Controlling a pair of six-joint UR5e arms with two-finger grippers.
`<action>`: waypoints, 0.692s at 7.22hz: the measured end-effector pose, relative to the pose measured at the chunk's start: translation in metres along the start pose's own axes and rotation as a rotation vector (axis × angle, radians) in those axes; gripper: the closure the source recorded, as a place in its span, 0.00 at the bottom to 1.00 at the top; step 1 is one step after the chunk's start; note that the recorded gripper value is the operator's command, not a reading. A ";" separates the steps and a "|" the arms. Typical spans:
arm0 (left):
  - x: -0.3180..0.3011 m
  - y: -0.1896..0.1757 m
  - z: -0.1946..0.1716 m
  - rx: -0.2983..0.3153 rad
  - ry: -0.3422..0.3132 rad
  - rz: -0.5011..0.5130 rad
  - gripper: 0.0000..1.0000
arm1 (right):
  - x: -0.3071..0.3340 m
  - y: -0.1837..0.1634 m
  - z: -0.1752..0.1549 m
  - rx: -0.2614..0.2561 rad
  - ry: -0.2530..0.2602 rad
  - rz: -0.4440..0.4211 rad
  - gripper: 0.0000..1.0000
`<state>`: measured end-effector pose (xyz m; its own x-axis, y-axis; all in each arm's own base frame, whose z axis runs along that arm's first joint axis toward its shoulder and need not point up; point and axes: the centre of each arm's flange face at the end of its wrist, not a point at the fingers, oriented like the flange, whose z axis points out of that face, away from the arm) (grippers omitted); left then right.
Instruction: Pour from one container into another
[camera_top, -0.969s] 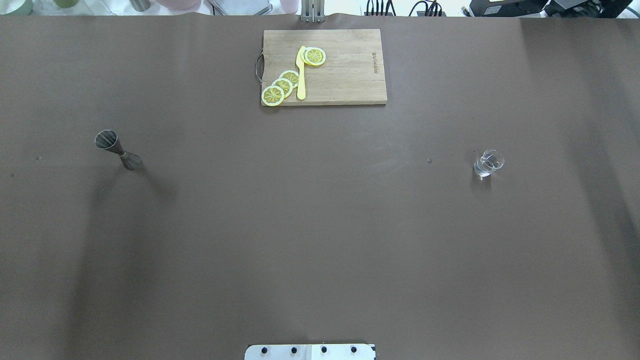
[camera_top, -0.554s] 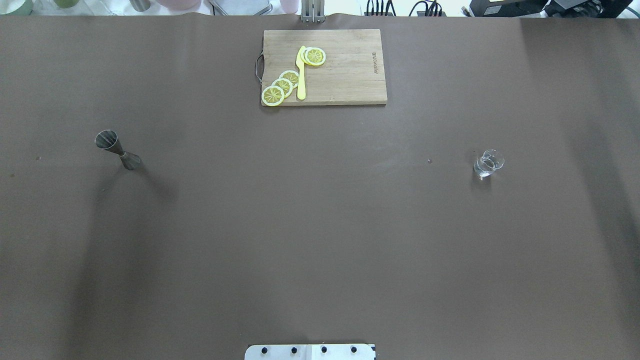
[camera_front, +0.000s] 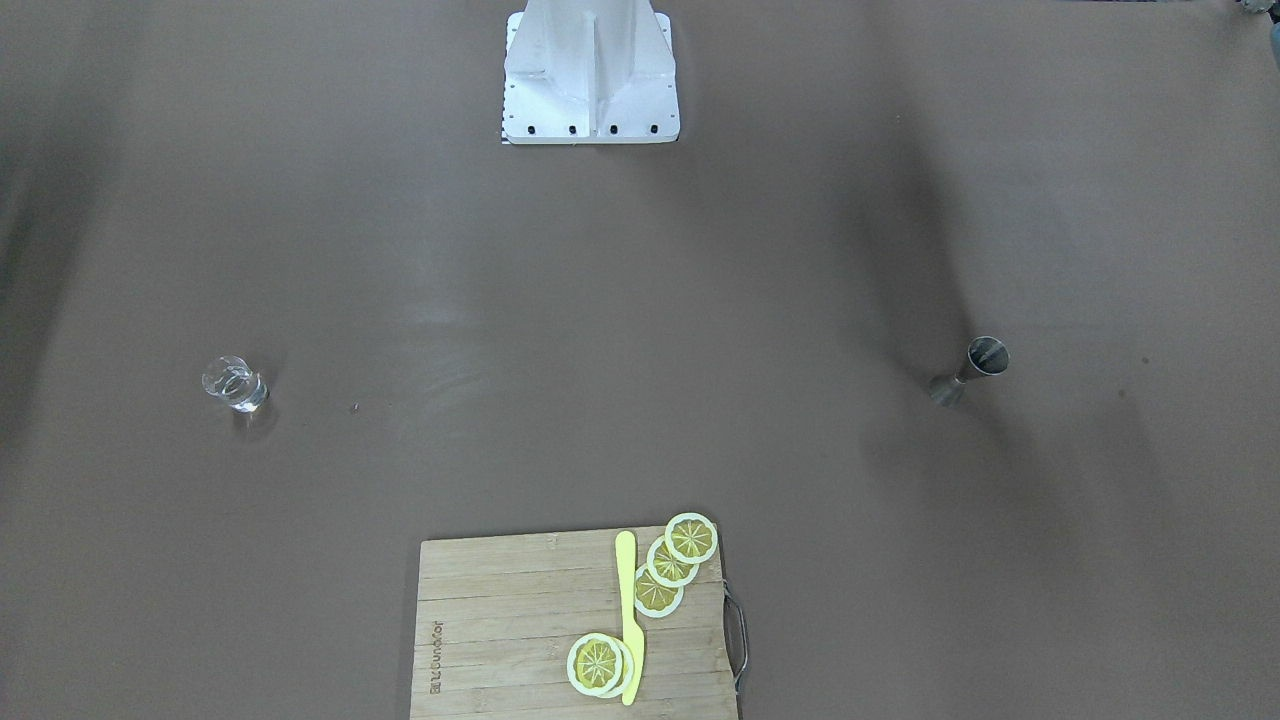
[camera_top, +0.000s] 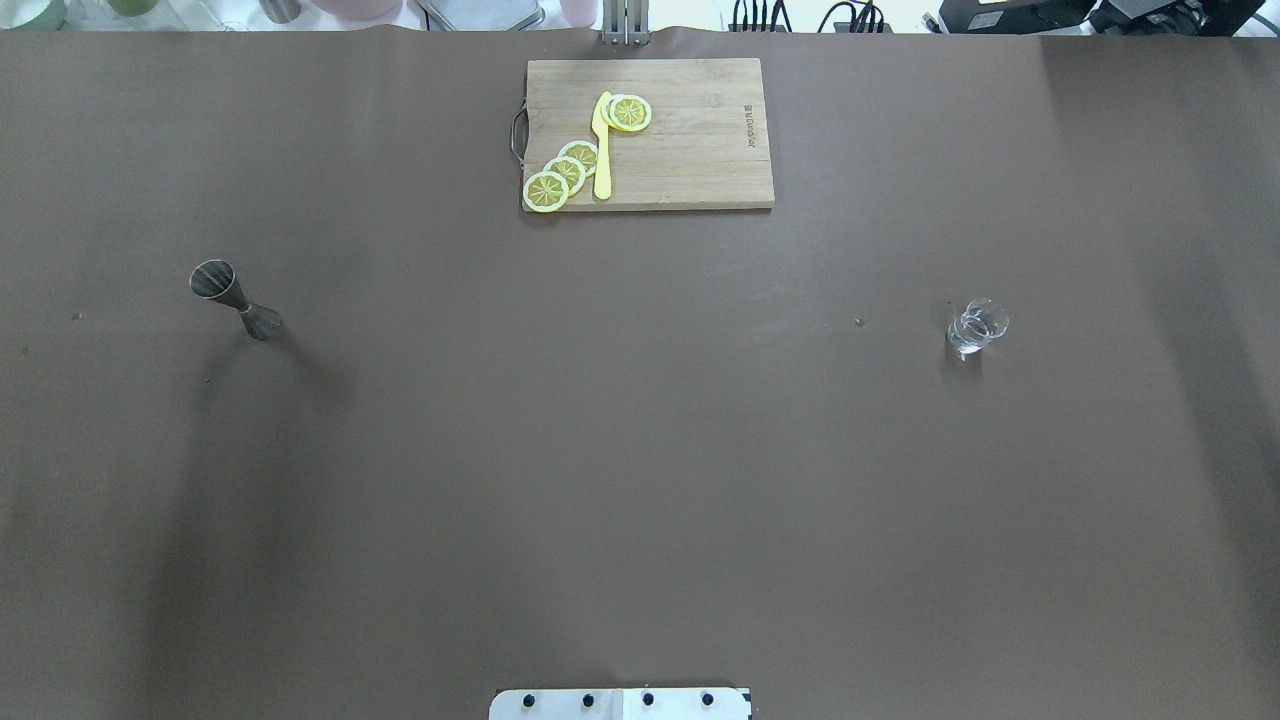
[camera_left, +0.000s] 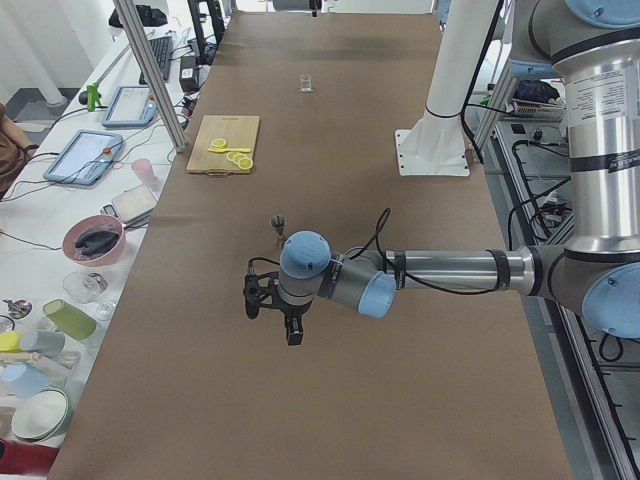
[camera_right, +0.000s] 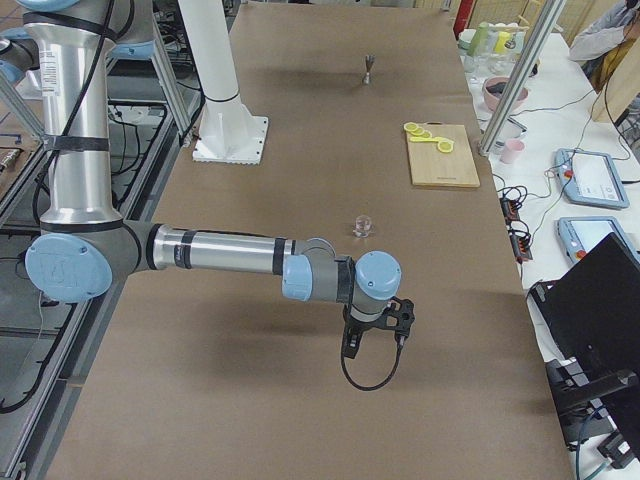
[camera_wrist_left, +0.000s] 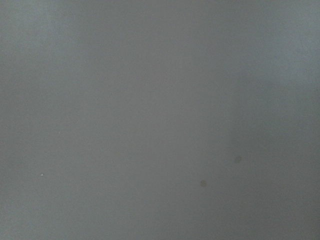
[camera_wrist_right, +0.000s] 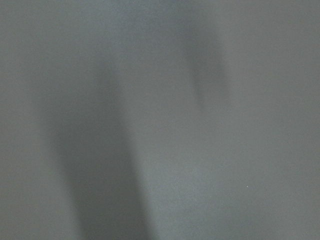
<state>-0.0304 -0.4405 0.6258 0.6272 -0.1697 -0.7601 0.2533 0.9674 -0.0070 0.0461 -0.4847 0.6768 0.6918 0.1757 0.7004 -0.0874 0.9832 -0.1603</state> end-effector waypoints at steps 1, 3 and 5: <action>0.004 -0.002 0.002 -0.004 -0.001 0.005 0.02 | 0.002 0.000 -0.003 0.007 0.008 -0.052 0.00; 0.009 -0.006 0.005 -0.014 0.000 -0.001 0.02 | 0.006 0.001 -0.003 0.008 0.015 -0.093 0.00; 0.009 -0.006 0.008 -0.034 0.012 -0.017 0.02 | 0.011 0.005 -0.002 0.007 0.017 -0.092 0.00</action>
<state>-0.0210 -0.4496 0.6241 0.6140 -0.1837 -0.7676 0.2383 0.9703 -0.0415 0.0548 -0.4785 0.6819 0.7090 0.0838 0.7002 -0.0279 0.9955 -0.0909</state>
